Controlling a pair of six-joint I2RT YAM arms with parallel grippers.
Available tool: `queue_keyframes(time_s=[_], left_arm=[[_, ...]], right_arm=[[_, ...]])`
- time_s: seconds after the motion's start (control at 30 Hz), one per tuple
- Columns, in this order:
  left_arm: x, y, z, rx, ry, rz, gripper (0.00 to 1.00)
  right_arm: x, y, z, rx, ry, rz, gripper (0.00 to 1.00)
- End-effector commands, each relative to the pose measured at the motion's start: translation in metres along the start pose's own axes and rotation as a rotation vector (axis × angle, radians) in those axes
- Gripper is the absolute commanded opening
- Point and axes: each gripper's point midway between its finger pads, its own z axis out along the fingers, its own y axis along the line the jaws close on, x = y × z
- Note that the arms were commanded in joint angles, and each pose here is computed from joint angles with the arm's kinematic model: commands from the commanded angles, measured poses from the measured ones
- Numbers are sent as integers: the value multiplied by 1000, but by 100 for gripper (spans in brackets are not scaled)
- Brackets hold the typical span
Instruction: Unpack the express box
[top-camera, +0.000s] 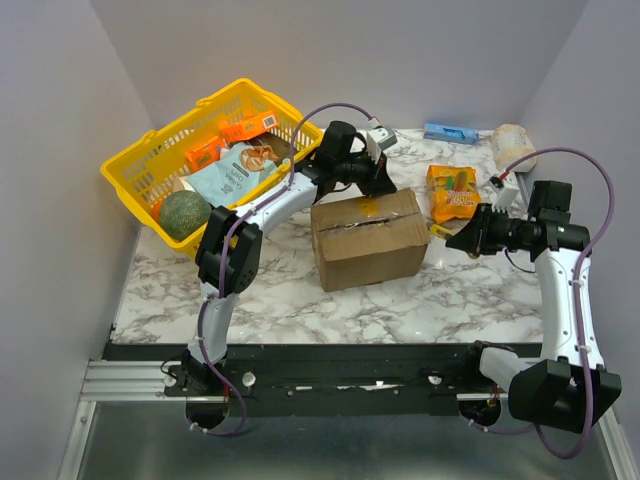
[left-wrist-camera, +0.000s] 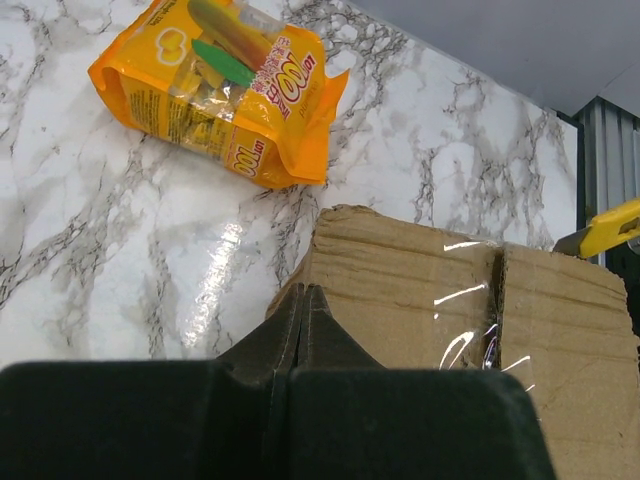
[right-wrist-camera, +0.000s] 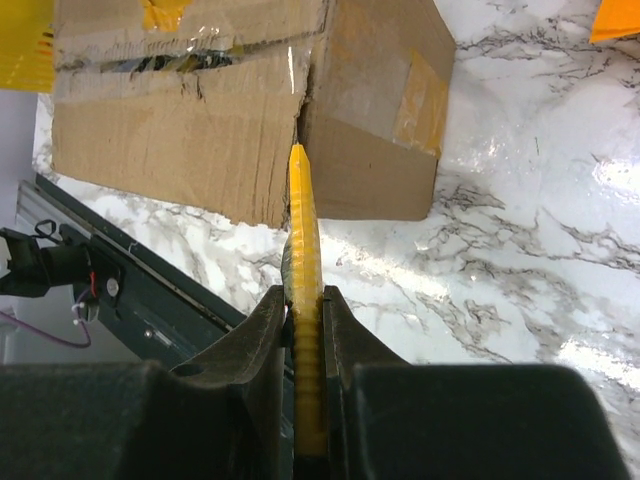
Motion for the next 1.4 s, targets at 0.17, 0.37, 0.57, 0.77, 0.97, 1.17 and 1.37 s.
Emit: queue_keyframes(time_s=[0.17,0.37,0.57,0.77,0.97,1.17,1.37], left_arm=[[65,14,-3,-67,173,-106,1],[19,-4,-11,-16,98,-10,34],[-40,-40,-33,53,-5,99,50],[-96,-115,-69,197,-161,528,53],[-74,-165,-69,300,-65,779,52],[-78,-166,-53,218,-92,870,54],[-85,-160,-48,148,-101,889,53]], right_arm=[[3,1,-18,56,60,-66,0],[-51,8,-54,179,-159,-299,0],[-71,11,-48,161,-359,-771,1],[-83,37,-43,7,-424,-948,0],[-111,63,-35,-81,-406,-1049,0],[-105,87,-19,-159,-357,-1158,0],[-92,103,-19,-199,-346,-1211,1]])
